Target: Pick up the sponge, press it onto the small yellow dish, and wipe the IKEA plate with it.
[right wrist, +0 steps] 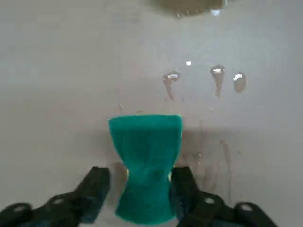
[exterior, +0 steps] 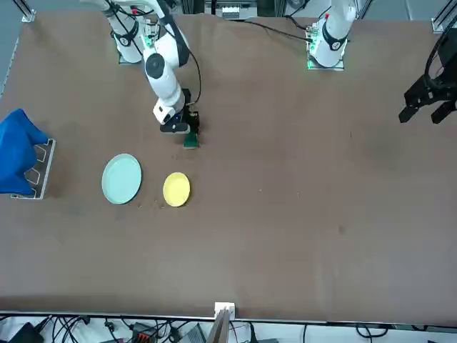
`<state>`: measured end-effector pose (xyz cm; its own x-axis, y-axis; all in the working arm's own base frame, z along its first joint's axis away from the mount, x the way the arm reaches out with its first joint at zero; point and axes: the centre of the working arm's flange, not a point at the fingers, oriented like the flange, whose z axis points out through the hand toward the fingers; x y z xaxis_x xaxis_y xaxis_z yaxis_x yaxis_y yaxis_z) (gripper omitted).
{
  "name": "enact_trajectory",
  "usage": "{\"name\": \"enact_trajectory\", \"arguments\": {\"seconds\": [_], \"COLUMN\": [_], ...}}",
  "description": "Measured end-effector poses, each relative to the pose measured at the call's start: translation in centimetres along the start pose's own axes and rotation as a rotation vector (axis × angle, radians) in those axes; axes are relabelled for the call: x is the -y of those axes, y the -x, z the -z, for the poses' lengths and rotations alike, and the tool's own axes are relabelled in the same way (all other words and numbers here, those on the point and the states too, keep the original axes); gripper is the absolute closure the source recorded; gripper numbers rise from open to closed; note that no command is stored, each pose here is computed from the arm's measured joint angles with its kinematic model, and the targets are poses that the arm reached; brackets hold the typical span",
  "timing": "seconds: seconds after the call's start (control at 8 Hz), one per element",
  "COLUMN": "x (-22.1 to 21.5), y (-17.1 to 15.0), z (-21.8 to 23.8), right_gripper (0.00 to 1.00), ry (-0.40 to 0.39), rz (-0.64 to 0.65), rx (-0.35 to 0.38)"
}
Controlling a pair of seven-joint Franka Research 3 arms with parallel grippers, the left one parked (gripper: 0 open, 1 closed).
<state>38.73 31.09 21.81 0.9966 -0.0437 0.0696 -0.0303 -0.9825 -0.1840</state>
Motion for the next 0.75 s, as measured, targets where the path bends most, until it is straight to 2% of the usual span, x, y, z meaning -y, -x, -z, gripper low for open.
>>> {"name": "enact_trajectory", "arguments": {"seconds": [0.12, 0.5, 0.75], "x": [0.2, -0.4, -1.0], "y": [-0.9, -5.0, -9.5], "z": [1.4, 8.1, 13.8], "right_gripper": [0.0, 0.0, 0.0], "ry": [-0.018, -0.07, -0.071], "rz": [-0.007, -0.06, -0.093], "rx": [-0.027, -0.104, -0.065]}}
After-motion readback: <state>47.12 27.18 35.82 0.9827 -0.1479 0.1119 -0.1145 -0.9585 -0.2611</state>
